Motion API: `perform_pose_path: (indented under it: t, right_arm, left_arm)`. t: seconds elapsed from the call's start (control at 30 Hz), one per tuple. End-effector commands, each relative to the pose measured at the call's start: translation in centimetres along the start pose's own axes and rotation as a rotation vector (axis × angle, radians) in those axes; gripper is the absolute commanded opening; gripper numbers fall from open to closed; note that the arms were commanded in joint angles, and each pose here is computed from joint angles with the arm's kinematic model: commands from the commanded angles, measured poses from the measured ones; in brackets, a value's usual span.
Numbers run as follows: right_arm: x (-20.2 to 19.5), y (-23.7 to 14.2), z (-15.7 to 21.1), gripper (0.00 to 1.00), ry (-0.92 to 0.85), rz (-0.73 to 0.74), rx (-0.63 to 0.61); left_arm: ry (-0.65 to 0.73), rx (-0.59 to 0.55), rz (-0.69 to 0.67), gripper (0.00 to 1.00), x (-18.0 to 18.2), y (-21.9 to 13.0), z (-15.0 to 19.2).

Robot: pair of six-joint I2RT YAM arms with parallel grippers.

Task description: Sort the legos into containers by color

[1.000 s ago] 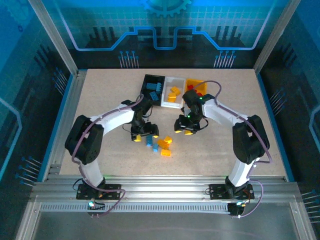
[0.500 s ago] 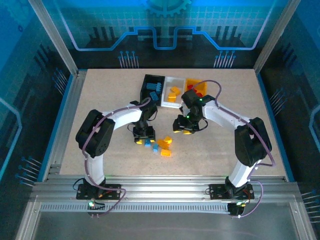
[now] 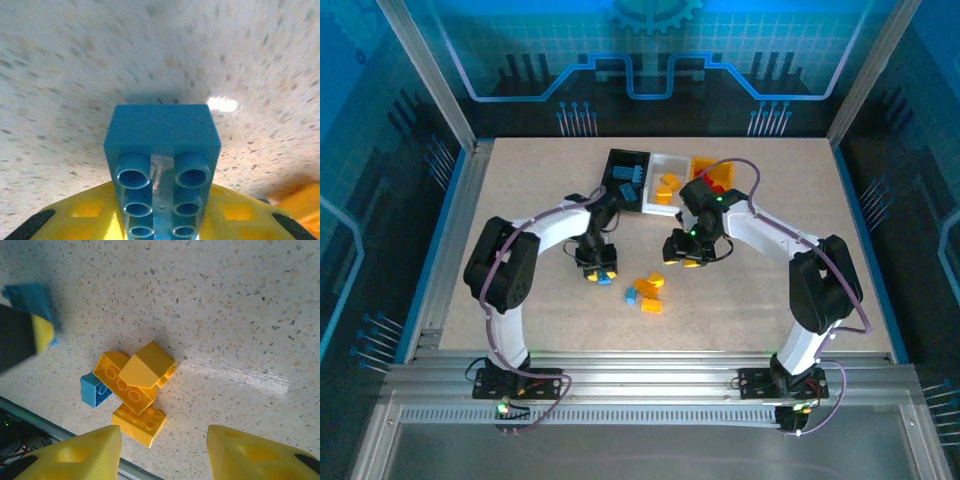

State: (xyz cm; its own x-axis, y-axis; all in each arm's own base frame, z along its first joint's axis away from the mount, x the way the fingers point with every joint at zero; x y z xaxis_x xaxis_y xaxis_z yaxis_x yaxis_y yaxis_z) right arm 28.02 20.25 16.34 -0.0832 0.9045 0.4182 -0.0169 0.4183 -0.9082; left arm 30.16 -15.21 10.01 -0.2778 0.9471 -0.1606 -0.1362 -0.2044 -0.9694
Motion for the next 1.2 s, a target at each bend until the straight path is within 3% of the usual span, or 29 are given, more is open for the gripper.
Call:
perform_pose_path:
  t: [0.0, 0.3, 0.47, 0.9, 1.17]
  right_arm:
    - [0.2, -0.8, 0.5, 0.49, -0.01, 0.022, -0.004]
    - [-0.9, -0.8, 2.5, 0.49, 0.035, 0.037, -0.007]
    - [-1.4, -0.7, 3.6, 0.49, 0.06, 0.037, 0.002]
    - [-0.8, -0.9, 5.7, 0.5, 0.081, 0.064, 0.007]
    - [-0.2, -1.0, 6.4, 0.51, 0.026, 0.116, 0.017]
  left_arm:
    - [0.017, -0.066, 0.223, 0.34, -1.9, -5.2, -2.3]
    - [0.019, -0.215, 0.441, 0.34, -6.2, -14.6, -9.0]
    - [0.009, -0.276, 0.489, 0.34, -7.5, -17.0, -12.7]
    - [-0.042, -0.337, 0.62, 0.36, -9.2, -14.2, -19.3]
    - [-0.052, -0.334, 0.636, 0.57, -9.3, -14.0, -19.8]
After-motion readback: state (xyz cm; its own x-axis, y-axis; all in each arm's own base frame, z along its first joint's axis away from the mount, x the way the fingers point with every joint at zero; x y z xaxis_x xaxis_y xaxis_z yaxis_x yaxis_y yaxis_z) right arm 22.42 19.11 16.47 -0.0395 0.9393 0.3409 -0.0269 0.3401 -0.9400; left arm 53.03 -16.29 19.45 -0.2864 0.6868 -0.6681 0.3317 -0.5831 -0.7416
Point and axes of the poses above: each hand's point on the last joint's axis, 136 mm out from that joint toward the fingers, its own y axis out along the fingers, its own x axis along the line the jaws close on, z = x × y, the point moved 7 cm from there along -y, back along the fingers, and after that the axes turned 3 degrees about -y, right-handed, at the moved point
